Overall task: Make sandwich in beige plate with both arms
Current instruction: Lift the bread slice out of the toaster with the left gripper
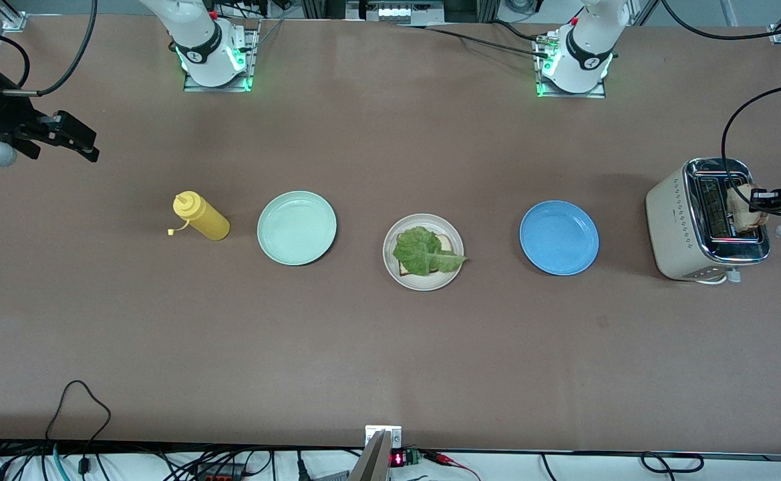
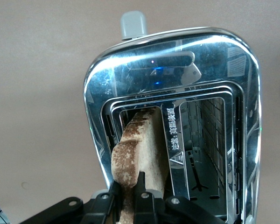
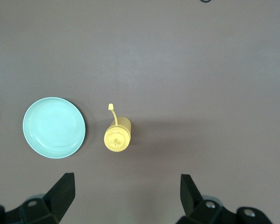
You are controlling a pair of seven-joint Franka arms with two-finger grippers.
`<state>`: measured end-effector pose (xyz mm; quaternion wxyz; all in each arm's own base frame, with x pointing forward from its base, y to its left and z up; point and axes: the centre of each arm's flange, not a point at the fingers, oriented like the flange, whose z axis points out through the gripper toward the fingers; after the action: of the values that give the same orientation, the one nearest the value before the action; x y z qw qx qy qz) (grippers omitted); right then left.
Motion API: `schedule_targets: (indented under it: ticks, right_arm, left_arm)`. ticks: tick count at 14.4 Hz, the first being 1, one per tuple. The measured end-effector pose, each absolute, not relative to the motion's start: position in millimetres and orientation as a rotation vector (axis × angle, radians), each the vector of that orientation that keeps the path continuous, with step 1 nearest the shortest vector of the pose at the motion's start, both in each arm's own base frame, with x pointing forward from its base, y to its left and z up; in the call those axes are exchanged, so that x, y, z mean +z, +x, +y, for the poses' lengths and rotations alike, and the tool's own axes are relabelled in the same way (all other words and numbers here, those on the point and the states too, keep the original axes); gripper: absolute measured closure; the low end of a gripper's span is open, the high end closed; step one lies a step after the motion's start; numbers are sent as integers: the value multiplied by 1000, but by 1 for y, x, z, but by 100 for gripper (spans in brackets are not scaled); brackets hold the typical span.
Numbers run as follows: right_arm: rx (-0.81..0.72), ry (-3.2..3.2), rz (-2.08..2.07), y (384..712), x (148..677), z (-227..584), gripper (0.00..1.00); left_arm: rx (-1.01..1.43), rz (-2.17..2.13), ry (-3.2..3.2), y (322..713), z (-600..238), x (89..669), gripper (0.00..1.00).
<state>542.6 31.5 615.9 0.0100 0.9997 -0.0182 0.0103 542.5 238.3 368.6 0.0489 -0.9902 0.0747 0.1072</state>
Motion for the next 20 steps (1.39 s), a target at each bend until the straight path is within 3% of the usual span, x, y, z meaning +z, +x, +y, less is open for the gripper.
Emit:
schedule_targets:
  ticks: [10,20]
  right_arm:
    - [79,3122,-54,545,619,33,0]
    - [113,3123,-50,548,621,34,0]
  left_arm:
    - [287,246,-3008,544,239,385,87]
    - [359,325,-2992,556,182,519,87]
